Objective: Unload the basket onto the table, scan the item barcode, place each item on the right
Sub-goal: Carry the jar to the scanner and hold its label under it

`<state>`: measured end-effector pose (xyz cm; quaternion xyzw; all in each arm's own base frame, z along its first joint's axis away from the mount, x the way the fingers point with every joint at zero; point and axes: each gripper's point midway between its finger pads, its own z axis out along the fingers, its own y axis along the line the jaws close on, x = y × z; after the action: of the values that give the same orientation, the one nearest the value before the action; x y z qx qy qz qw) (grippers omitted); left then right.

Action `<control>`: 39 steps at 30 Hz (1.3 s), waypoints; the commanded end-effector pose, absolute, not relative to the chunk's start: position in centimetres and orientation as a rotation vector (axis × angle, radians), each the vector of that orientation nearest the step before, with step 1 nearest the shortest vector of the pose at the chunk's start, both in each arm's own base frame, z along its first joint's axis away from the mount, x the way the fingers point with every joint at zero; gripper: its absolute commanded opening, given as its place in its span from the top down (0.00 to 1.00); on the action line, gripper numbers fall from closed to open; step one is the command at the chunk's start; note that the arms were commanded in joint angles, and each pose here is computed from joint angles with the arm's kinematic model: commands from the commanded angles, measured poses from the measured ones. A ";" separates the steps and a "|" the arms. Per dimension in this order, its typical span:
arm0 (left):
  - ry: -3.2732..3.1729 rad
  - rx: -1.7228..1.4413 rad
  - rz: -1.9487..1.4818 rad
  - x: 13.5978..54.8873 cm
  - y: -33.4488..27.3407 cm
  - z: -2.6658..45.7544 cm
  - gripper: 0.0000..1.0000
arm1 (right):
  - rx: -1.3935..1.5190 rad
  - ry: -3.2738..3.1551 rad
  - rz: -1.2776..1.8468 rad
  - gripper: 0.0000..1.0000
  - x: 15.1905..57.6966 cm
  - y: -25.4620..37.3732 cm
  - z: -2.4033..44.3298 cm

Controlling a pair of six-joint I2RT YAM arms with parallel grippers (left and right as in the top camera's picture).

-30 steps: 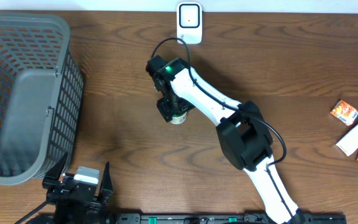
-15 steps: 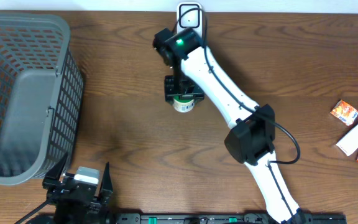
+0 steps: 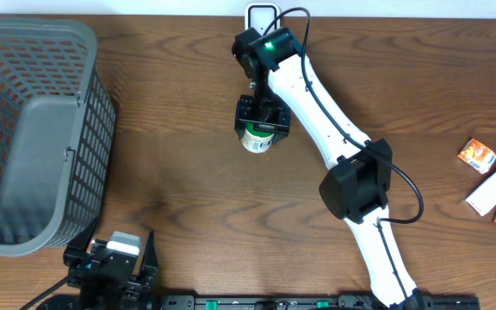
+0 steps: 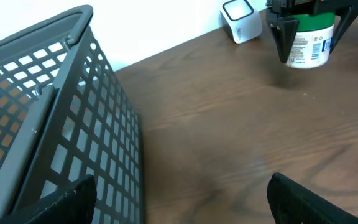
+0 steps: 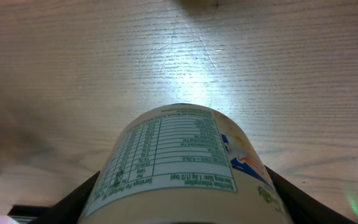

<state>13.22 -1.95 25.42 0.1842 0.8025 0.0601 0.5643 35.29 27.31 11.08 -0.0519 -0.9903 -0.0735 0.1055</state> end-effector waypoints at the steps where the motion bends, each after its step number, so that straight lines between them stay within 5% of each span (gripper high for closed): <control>1: 1.884 0.426 0.143 13.1 -1.9 25.5 0.13 | -0.176 -2.997 -0.178 0.47 36.5 26.5 12.0; 26: 1.884 0.427 0.143 13.1 -1.9 25.5 0.13 | 0.145 -4.096 -0.297 0.46 60.4 27.2 21.6; 39: 1.884 0.426 0.143 13.1 -1.9 25.5 0.13 | 0.136 -4.362 -0.016 0.46 67.2 27.1 16.9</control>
<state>13.20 -1.95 25.37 0.1843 0.8032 0.0599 0.5634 66.22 28.63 16.93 0.0296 -0.8298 -0.0412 -0.5558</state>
